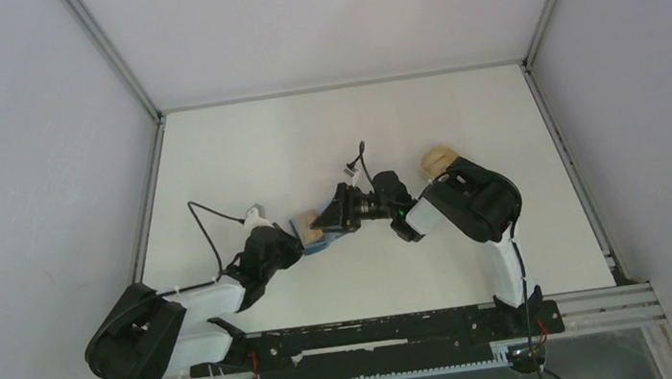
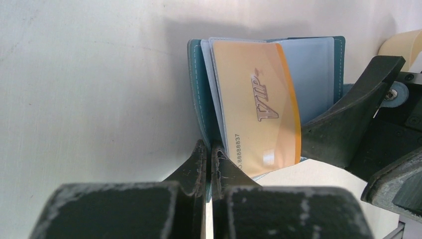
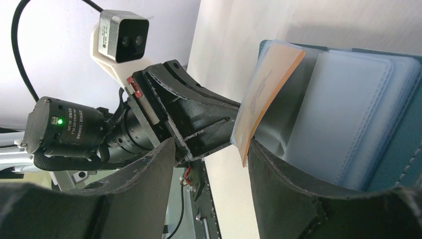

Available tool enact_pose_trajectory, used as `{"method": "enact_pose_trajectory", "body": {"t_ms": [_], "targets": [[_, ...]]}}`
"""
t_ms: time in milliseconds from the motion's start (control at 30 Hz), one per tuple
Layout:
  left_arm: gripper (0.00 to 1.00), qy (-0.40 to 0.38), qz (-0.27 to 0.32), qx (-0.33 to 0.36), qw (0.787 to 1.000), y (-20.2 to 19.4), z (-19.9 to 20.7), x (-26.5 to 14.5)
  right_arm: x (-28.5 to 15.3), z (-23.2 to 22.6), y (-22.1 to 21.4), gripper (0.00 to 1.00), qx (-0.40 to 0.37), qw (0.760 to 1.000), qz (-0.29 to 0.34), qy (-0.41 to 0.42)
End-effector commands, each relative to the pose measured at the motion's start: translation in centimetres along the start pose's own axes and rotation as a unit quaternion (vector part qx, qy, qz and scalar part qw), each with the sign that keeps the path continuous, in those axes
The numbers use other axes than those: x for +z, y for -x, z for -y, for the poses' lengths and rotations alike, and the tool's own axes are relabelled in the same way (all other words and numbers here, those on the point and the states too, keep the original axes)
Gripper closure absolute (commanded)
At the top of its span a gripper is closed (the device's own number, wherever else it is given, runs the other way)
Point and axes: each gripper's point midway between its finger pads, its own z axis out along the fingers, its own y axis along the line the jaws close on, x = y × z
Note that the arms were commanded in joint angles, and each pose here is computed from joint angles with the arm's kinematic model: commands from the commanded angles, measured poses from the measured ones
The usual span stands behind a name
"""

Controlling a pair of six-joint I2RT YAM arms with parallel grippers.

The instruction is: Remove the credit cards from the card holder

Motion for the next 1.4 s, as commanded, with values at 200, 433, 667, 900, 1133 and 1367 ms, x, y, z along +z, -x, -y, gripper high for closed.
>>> {"method": "enact_pose_trajectory", "body": {"t_ms": [200,433,667,900,1133,1367], "targets": [[1.0,0.049,-0.066,0.05,0.995,-3.0,-3.1,-0.8,-1.0,-4.8,1.0,0.38,-0.059,0.994,0.01,0.09],[1.0,0.051,-0.066,0.052,0.995,-3.0,-3.2,-0.9,-1.4,-3.5,1.2,0.38,-0.055,0.996,0.014,0.072],[1.0,0.051,-0.067,0.052,0.995,-3.0,-3.2,-0.8,-1.4,-2.9,1.1,0.38,-0.056,0.996,0.012,0.062],[1.0,0.053,-0.067,0.053,0.995,-3.0,-3.3,-0.9,-1.5,-2.4,1.1,0.39,-0.056,0.997,0.012,0.053],[1.0,0.055,-0.064,0.055,0.995,-2.9,-3.5,-1.0,-2.3,-1.1,1.5,0.39,-0.055,0.998,0.022,0.031],[1.0,0.055,-0.065,0.055,0.995,-3.0,-3.5,-1.1,-2.9,-0.2,2.0,0.39,-0.053,0.998,0.03,0.014]]}}
